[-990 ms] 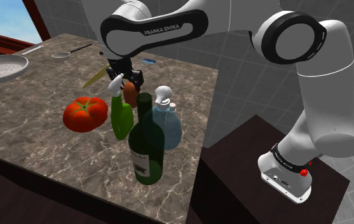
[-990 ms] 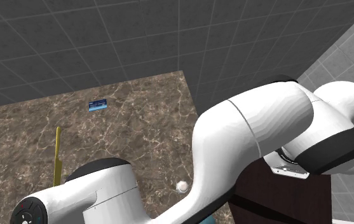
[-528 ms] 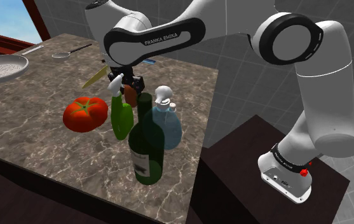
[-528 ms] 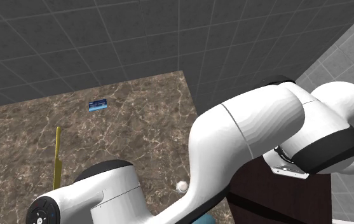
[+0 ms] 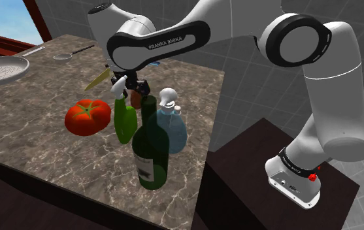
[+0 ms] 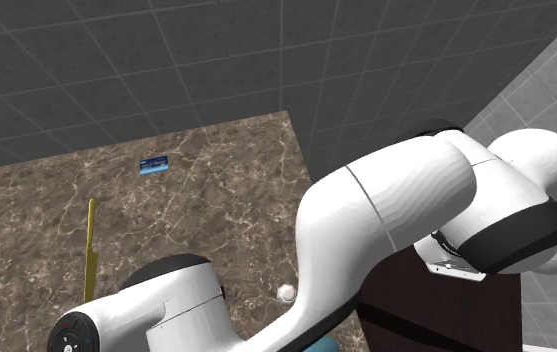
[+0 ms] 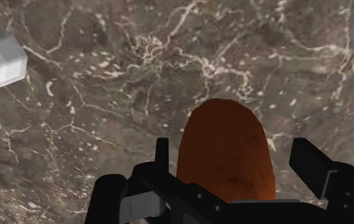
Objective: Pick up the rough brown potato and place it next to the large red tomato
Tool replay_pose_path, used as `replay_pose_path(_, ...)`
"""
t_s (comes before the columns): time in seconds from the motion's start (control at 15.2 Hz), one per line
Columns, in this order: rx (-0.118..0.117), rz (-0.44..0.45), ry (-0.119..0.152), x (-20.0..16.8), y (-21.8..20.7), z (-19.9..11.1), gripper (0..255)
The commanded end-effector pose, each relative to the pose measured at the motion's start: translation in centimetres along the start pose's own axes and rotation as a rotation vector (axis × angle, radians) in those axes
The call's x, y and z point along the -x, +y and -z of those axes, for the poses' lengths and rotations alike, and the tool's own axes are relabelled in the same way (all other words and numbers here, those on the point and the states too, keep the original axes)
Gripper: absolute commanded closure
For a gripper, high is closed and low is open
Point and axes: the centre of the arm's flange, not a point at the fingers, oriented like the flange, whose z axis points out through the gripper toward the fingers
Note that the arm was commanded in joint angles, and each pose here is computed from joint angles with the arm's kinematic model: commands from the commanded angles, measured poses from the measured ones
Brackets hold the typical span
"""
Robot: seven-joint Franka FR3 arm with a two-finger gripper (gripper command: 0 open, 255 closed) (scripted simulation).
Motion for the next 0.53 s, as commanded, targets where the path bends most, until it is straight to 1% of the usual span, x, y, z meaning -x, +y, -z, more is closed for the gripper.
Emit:
replay_pose_path(0.0, 0.002, 0.001, 0.0, 0.0, 0.0, -0.1, 0)
replay_pose_path(0.13, 0.002, 0.001, -0.001, 0.0, 0.0, 0.0, 0)
replay_pose_path(0.4, 0.002, 0.001, -0.001, 0.0, -0.1, 5.0, 0)
replay_pose_path(0.46, 0.002, 0.001, -0.001, 0.0, -0.1, 5.0, 0)
